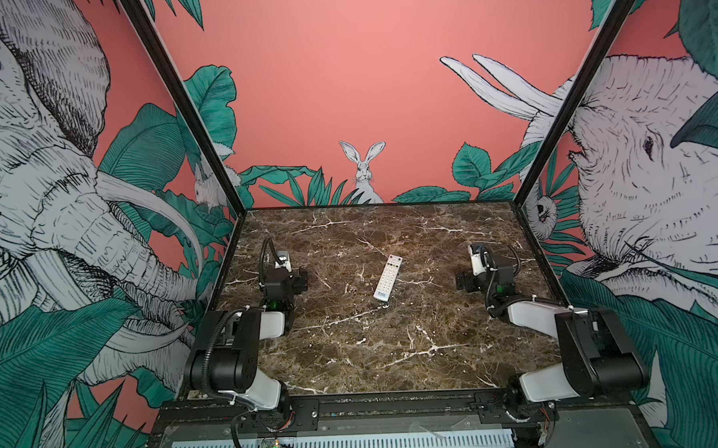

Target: Load the batteries into the remote control

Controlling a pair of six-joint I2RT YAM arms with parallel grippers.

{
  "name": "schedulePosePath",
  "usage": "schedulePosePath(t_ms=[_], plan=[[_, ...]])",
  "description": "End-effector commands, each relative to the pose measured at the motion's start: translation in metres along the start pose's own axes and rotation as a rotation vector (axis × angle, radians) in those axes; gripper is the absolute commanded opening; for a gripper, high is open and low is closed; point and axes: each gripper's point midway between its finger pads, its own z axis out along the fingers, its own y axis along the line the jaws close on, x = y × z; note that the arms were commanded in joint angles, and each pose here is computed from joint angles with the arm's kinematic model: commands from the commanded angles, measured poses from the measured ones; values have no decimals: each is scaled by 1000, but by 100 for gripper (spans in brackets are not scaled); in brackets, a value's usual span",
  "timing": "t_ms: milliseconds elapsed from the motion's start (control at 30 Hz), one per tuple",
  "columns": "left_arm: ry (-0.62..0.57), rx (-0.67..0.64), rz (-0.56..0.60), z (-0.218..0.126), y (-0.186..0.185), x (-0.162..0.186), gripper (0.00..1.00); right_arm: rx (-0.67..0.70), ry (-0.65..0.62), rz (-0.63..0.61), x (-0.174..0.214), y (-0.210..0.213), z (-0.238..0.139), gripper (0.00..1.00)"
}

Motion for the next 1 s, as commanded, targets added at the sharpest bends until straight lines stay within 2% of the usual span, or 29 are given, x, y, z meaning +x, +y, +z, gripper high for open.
schedulePosePath(t_ms=[0, 67, 100, 167, 333, 833, 967], plan=[[-33, -8, -6, -3, 3, -6, 100, 77, -138, 5, -18, -21, -10, 100], [-33, -10, -5, -3, 3, -6, 100, 81, -206, 36, -13, -25, -3, 100], [-34, -9, -6, -3, 3, -6, 100, 57, -190, 17, -10, -21, 2, 100], [-35, -9, -5, -3, 3, -7, 100, 102, -151, 45, -3, -29, 2, 100], [-36, -8, -5, -3, 3, -7, 99, 183, -170, 84, -3, -43, 2, 99], [-33, -8, -5, -3, 3, -6, 100, 113, -182, 53, -5, -31, 2, 99], [-35, -10, -6, -3, 3, -7, 100, 104, -168, 81, -4, -35, 5, 99]])
